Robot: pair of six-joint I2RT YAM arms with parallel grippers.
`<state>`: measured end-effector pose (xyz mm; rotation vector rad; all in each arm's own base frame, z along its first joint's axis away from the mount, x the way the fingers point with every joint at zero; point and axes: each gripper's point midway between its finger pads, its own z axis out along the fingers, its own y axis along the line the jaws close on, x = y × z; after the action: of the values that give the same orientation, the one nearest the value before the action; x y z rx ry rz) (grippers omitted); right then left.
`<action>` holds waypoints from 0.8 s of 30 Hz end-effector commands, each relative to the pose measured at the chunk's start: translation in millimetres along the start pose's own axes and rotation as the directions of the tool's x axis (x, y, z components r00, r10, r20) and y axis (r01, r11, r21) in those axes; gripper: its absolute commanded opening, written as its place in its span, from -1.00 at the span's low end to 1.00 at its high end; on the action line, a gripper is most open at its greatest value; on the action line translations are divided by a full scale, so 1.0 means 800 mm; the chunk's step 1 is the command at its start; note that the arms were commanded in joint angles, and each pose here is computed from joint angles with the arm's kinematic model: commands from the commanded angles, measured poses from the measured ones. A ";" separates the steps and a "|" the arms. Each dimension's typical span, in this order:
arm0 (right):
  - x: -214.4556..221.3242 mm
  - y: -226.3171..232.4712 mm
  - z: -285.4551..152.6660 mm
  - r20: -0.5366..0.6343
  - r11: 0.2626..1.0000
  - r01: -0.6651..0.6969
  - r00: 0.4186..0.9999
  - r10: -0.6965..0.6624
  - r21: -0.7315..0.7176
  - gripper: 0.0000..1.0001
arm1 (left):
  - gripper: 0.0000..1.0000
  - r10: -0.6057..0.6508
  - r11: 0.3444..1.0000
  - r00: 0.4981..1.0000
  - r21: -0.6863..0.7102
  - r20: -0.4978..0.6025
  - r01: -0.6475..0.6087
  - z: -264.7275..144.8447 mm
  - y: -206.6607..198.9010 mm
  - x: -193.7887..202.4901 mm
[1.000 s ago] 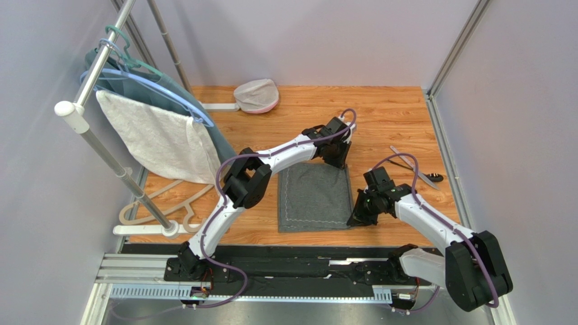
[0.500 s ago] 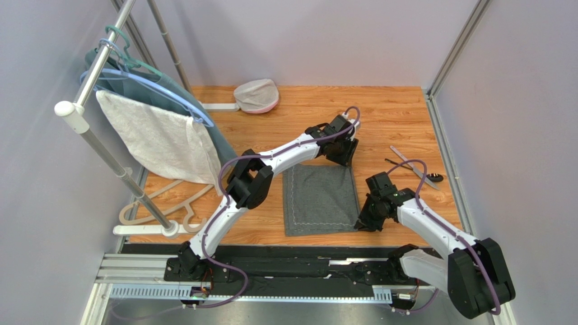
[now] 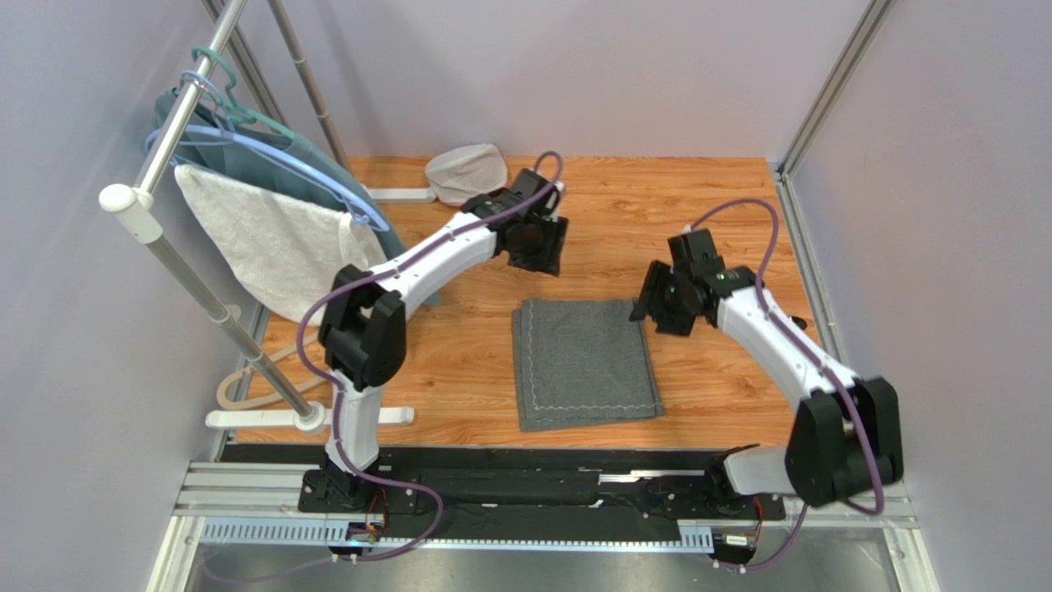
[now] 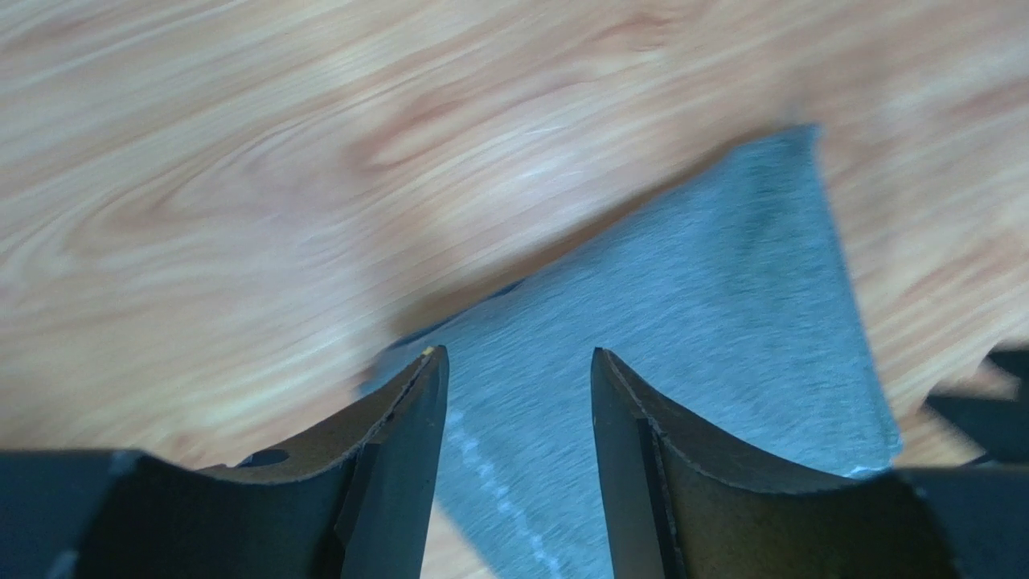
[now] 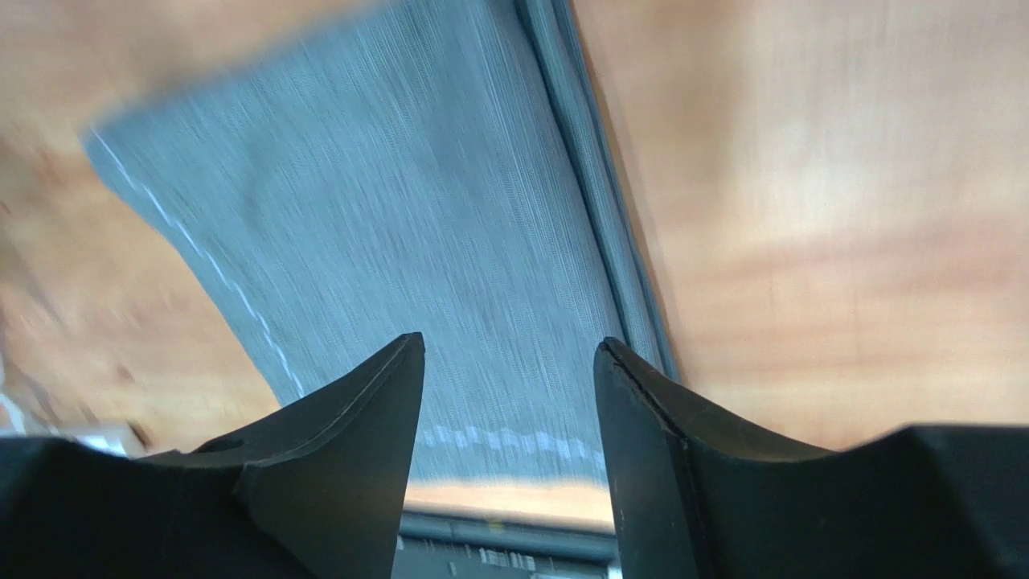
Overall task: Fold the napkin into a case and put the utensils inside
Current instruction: Smooth out the lower triangle-folded napkin at the center of the board, then pick up the lower triangle-folded napkin from the center of the board.
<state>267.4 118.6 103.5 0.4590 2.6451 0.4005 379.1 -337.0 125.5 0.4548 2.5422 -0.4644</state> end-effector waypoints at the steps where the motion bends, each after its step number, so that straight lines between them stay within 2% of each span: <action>1: -0.086 0.026 0.027 0.089 0.992 0.124 0.988 -0.124 0.008 0.09 | 0.15 -0.095 0.995 0.995 -0.008 -0.013 0.095 -0.015 0.046 0.014; 5: -0.110 0.040 0.060 0.055 0.990 0.138 0.989 -0.138 0.004 -0.23 | 0.00 -0.173 0.985 0.982 -0.026 -0.070 0.172 -0.003 0.070 0.031; 7: -0.115 0.039 0.069 0.047 0.991 0.137 0.989 -0.137 0.010 -0.29 | -0.04 -0.205 0.979 0.976 -0.012 -0.069 0.205 0.001 0.074 0.031; 13: -0.116 0.025 0.091 -0.014 0.994 0.114 0.993 -0.114 0.000 -0.30 | -0.01 -0.236 0.970 0.964 0.030 -0.125 0.242 0.017 0.070 0.046; 19: -0.112 0.018 0.100 -0.033 0.994 0.104 0.994 -0.105 -0.012 -0.22 | -0.01 -0.258 0.963 0.952 0.042 -0.163 0.267 0.036 0.070 0.062; 24: -0.104 0.020 0.112 -0.069 0.994 0.099 0.992 -0.101 -0.042 -0.24 | -0.14 -0.261 0.961 0.947 0.039 -0.185 0.273 0.046 0.070 0.069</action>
<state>373.2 110.5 61.5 0.3518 2.7265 0.3741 370.8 -284.3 55.7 0.1933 2.7841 -0.5871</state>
